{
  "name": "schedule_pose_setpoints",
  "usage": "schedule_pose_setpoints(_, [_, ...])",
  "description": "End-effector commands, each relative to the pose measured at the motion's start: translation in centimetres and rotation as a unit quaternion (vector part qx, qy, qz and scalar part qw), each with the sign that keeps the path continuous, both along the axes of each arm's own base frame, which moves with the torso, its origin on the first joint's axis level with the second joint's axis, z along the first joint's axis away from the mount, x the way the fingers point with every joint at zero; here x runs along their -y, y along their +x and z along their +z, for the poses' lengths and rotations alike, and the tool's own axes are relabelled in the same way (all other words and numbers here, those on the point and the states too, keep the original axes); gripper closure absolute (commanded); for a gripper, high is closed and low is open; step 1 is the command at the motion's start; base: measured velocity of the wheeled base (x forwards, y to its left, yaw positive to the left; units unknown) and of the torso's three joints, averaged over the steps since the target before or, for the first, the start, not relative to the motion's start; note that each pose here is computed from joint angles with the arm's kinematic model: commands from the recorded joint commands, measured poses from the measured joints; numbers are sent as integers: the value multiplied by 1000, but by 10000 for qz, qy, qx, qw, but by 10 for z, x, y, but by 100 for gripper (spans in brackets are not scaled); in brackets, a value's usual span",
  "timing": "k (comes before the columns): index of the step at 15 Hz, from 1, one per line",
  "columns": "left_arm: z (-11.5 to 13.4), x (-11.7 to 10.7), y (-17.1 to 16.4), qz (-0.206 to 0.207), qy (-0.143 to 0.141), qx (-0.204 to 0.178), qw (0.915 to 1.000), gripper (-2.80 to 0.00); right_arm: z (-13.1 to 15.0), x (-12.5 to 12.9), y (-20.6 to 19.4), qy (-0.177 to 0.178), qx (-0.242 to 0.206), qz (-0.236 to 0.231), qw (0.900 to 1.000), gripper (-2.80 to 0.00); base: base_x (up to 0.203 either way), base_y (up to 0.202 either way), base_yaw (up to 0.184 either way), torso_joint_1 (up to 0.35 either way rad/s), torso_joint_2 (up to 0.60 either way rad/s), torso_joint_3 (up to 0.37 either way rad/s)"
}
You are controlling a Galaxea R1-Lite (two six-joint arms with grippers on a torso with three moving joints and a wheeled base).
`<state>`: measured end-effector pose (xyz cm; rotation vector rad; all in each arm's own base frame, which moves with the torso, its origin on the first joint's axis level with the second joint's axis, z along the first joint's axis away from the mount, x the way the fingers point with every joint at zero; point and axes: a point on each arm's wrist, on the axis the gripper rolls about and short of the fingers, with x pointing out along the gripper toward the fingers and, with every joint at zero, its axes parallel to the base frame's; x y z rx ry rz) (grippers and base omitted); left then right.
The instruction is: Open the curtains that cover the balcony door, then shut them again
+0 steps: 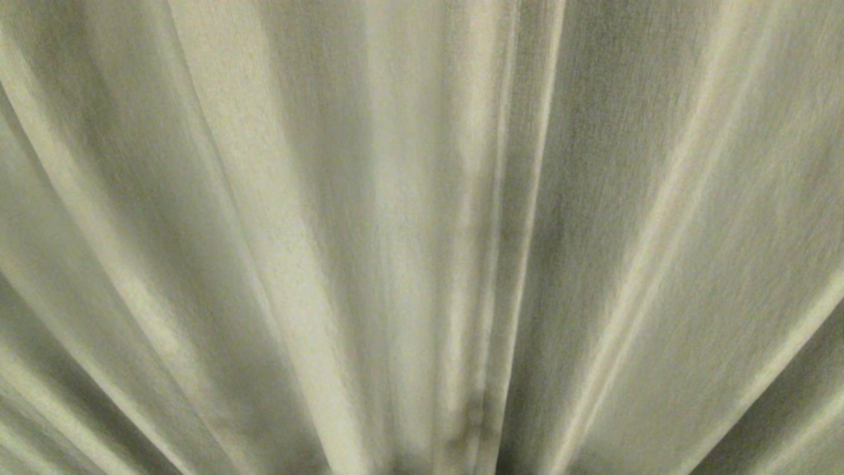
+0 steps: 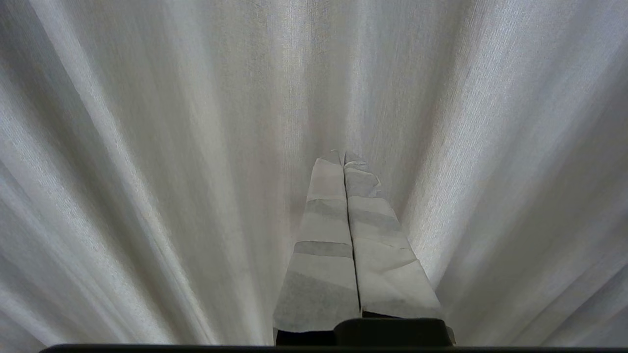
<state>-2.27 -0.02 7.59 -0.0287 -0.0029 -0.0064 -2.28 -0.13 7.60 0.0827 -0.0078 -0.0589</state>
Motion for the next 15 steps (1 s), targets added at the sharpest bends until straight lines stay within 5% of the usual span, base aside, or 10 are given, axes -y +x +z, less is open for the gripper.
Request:
schedule_pose_setpoints(1, [0, 0, 0, 1, -2, 8, 10000, 0, 0, 0, 0, -6, 4, -3, 10000, 0, 0, 0, 0, 0, 0, 0])
schedule_pose_setpoints(15, [0, 0, 0, 1, -10, 8, 10000, 0, 0, 0, 0, 1, 5, -4, 10000, 0, 0, 0, 0, 0, 0, 0])
